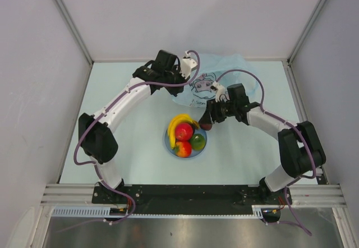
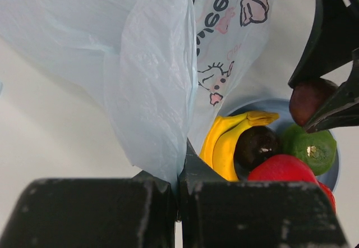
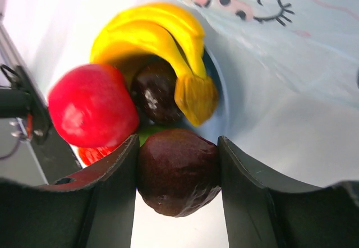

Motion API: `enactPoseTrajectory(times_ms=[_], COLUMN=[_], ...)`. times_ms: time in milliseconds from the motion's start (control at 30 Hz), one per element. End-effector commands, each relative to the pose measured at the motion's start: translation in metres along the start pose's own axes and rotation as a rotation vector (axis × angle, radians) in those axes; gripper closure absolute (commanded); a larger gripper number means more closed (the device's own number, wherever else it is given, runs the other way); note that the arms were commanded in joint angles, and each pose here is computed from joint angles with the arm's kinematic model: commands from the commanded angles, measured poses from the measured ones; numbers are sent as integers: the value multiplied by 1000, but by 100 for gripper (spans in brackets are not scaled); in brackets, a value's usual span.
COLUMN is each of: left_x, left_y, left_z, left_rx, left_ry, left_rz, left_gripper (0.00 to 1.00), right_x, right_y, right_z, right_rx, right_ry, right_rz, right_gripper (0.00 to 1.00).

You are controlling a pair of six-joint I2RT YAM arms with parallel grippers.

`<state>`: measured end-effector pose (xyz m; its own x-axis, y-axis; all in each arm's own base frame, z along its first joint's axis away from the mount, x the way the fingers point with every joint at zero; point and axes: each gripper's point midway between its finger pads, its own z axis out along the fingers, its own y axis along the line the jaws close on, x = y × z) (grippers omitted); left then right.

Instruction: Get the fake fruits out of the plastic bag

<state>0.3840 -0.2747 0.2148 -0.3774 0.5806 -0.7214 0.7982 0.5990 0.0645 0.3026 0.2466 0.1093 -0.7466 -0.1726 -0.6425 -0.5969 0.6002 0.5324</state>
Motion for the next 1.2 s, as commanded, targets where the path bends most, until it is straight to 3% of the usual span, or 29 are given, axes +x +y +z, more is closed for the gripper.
enactPoseTrajectory(times_ms=[0,500,633,867,900,933,1167], left_x=[-11,-12,-13,-12,-12,-13,-11], left_y=[-5,-8,-8,-9,-8,-9,-10], left_z=[-17,-10,-10,-10,-10,-10,-7], left_rx=[5,28,29,32,30,33,42], left_ry=[-42,-41,-43,-41,-42,-45,-42], left_rz=[33,24,23,24,25,26,19], left_gripper=[100,100,100,100,100,100,100], right_x=[-20,-1,1,1,1,0,-3], right_y=[24,18,14,15,14,15,14], right_z=[11,34,36,38,37,36,35], right_rx=[-93,-67,-47,-39,-37,-37,-33], right_ry=[-56,5,6,7,4,1,-7], right_rz=[63,102,122,139,140,144,154], right_gripper=[69,59,41,23,15,1,0])
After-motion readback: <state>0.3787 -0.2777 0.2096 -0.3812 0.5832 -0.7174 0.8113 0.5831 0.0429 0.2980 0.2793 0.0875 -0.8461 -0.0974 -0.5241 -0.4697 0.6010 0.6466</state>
